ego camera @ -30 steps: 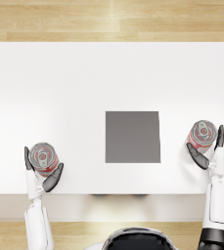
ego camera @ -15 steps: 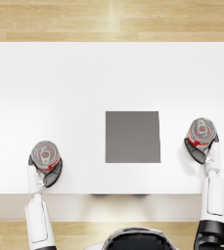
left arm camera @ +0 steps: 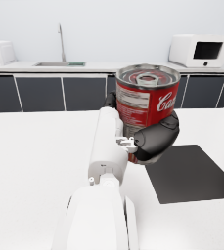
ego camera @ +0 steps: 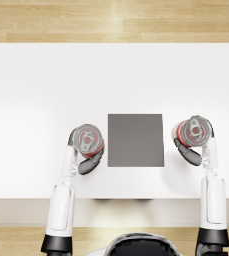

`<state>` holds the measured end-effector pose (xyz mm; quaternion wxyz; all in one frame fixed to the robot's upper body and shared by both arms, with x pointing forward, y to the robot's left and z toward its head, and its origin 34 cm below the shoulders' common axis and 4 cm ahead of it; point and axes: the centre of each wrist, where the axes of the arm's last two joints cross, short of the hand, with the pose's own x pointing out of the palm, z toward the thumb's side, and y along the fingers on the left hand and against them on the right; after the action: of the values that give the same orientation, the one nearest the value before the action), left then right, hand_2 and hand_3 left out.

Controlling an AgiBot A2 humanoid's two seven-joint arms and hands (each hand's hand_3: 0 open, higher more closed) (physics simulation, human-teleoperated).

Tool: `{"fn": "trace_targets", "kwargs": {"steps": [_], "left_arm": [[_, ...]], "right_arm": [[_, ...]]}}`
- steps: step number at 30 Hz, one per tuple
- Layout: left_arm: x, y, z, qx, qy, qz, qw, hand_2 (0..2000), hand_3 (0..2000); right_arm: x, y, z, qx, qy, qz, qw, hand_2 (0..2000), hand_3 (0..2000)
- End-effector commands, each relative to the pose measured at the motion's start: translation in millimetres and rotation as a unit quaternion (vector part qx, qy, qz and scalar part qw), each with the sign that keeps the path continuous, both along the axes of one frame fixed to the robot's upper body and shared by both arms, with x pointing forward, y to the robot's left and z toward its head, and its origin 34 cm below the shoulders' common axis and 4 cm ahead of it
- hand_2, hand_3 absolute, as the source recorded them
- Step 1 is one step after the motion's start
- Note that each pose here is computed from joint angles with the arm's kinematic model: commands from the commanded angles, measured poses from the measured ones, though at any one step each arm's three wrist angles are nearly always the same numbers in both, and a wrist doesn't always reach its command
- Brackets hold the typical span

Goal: Pick up the red can on the left and place it in the middle, then pick up the red can on the right and place it on top of the can in the middle

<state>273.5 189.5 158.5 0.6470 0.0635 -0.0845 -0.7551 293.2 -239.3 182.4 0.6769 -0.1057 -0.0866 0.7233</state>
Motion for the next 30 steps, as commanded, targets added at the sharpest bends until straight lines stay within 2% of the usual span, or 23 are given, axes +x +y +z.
{"fn": "trace_targets", "kwargs": {"steps": [1, 7, 12, 13, 14, 17, 18, 19, 22, 24, 25, 26, 28, 29, 30], "left_arm": [[25.1, -39.0, 10.4, -0.003, -0.004, -0.052, 0.999, 2000, 1520], [39.6, -79.6, 0.1, 0.015, 0.028, -0.106, 0.994, 2000, 1520], [44.8, -104.8, -33.2, 0.045, 0.093, -0.138, 0.985, 2000, 1520], [46.4, -106.6, -42.8, 0.175, 0.090, -0.193, 0.961, 2000, 1520], [47.1, -110.7, -49.7, 0.086, 0.111, -0.157, 0.978, 2000, 1520], [50.3, -115.2, -67.7, 0.092, 0.123, -0.156, 0.976, 2000, 1520], [51.1, -113.8, -74.6, 0.187, 0.113, -0.197, 0.956, 2000, 1520], [51.0, -114.5, -76.9, 0.117, 0.129, -0.162, 0.971, 2000, 1520], [53.9, -112.6, -80.8, 0.107, 0.118, -0.153, 0.975, 2000, 1520], [52.8, -113.7, -80.7, 0.092, 0.078, -0.160, 0.980, 2000, 1520], [52.9, -111.6, -81.6, 0.164, 0.047, -0.204, 0.964, 639, 1193], [51.8, -113.2, -82.0, 0.101, 0.046, -0.171, 0.979, 0, 867], [45.9, -111.3, -81.0, 0.092, 0.024, -0.174, 0.980, 0, 213], [45.9, -111.3, -80.9, 0.089, 0.020, -0.169, 0.981, 0, 0], [43.0, -109.4, -80.9, 0.087, 0.019, -0.165, 0.982, 0, 0]], "right_arm": [[0.4, 9.2, 22.5, -0.003, -0.040, 0.017, 0.999, 2000, 1520], [4.3, 18.3, 25.6, -0.002, -0.044, 0.032, 0.999, 2000, 1520], [6.2, 26.4, 28.6, -0.001, -0.049, 0.045, 0.998, 2000, 1520], [6.2, 27.4, 29.6, -0.001, -0.051, 0.049, 0.997, 2000, 1520], [6.2, 27.5, 29.6, -0.002, -0.051, 0.055, 0.997, 2000, 1520], [6.2, 28.5, 28.7, -0.006, -0.049, 0.073, 0.996, 2000, 1520], [6.1, 29.5, 28.7, -0.005, -0.049, 0.073, 0.996, 2000, 1520], [5.2, 29.5, 28.7, -0.004, -0.049, 0.072, 0.996, 2000, 1520], [4.3, 29.6, 31.8, -0.001, -0.056, 0.068, 0.996, 2000, 1520], [4.4, 31.6, 35.9, 0.001, -0.064, 0.067, 0.996, 2000, 1520], [4.3, 33.6, 35.8, 0.002, -0.064, 0.069, 0.996, 2000, 1520], [3.3, 34.6, 36.9, 0.002, -0.066, 0.069, 0.995, 2000, 1520], [3.3, 38.7, 38.9, 0.003, -0.070, 0.073, 0.995, 2000, 1520], [3.2, 41.7, 39.9, 0.002, -0.072, 0.078, 0.994, 2000, 1520], [3.2, 45.7, 42.9, 0.001, -0.077, 0.087, 0.993, 2000, 1520]]}}
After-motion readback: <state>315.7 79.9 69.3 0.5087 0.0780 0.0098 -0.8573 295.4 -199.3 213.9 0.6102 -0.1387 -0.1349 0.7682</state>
